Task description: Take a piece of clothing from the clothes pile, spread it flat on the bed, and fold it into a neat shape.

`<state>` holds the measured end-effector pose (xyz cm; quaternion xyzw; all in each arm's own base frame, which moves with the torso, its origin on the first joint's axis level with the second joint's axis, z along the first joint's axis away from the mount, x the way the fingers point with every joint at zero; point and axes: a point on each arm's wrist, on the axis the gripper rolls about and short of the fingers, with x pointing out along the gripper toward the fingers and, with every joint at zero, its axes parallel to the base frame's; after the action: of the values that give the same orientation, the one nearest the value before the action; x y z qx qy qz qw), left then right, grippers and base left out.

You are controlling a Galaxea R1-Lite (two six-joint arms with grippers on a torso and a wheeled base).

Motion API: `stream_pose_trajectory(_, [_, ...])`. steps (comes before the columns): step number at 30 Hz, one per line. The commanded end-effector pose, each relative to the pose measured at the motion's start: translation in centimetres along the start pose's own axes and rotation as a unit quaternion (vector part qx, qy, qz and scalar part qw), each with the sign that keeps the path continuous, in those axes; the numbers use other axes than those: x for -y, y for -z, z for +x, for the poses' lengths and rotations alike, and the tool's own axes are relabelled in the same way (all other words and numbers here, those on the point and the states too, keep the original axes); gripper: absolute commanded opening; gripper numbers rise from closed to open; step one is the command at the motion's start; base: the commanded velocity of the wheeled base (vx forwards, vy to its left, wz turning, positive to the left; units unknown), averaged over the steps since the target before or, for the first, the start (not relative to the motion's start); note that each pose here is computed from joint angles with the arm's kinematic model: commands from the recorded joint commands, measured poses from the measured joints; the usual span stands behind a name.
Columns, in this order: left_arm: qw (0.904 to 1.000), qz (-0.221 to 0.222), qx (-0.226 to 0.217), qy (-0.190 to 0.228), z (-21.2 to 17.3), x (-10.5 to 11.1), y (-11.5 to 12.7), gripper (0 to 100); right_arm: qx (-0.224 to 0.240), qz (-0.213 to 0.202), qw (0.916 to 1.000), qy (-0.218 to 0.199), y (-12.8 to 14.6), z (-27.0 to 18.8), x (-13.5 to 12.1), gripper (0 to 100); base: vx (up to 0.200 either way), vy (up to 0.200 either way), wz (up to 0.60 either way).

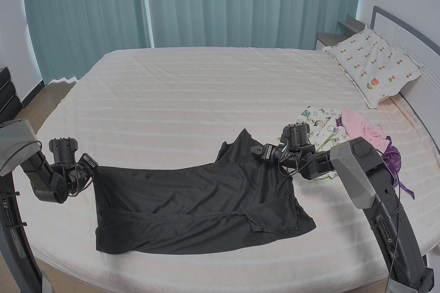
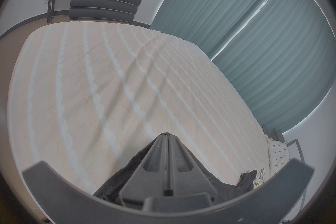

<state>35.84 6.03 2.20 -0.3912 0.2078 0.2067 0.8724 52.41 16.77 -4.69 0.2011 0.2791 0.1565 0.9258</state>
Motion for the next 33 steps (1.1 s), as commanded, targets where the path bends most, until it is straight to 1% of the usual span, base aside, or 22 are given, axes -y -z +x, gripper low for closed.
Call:
stream_pose_trajectory(1, [1.0, 0.0, 0.0, -0.001, 0.0, -0.1, 0.0, 0, 0.002, 0.002, 1.0, 0.001, -0.2, 0.0, 0.3, 100, 0.0, 0.0, 0.0])
stream_pose_trajectory(4, [1.0, 0.0, -0.001, -0.001, 0.0, 0.0, 0.1, 0, 0.004, 0.002, 1.0, 0.002, -0.3, -0.1, 0.3, 100, 0.0, 0.0, 0.0])
stream_pose_trajectory(5, [1.0, 0.0, -0.001, -0.001, 0.0, 0.0, 0.1, 0, 0.004, 0.002, 1.0, 0.002, -0.3, -0.1, 0.3, 0, 0.0, 0.0, 0.0])
stream_pose_trajectory(15, [1.0, -0.001, 0.0, -0.001, 0.0, -0.1, 0.0, 0, 0.009, 0.002, 0.9999, 0.006, -0.5, -0.2, 0.3, 0, 0.0, 0.0, 0.0])
stream_pose_trajectory(22, [1.0, -0.001, 0.003, 0.003, -0.1, 0.1, -0.2, 0, 0.04, 0.006, 0.999, 0.018, -3.1, -1.4, 0.5, 0, 0.0, 0.0, 0.0])
stream_pose_trajectory(27, [0.9999, -0.001, 0.011, 0.005, -0.5, 0.2, -0.7, 0, 0.03, 0.011, 0.9991, 0.029, -3.4, -2.6, 0.9, 0, 0.0, 0.0, 0.0])
stream_pose_trajectory(30, [0.9999, 0.0, 0.012, 0.004, -0.5, 0.2, -0.8, 0, 0.037, 0.013, 0.9988, 0.029, -4.1, -3.5, 0.9, 0, 0.0, 0.0, 0.0])
stream_pose_trajectory(33, [0.9999, 0.0, 0.015, 0.001, -0.6, 0.0, -0.9, 0, 0.043, 0.013, 0.9986, 0.027, -4.0, -4.0, 1.1, 0, 0.0, 0.0, 0.0])
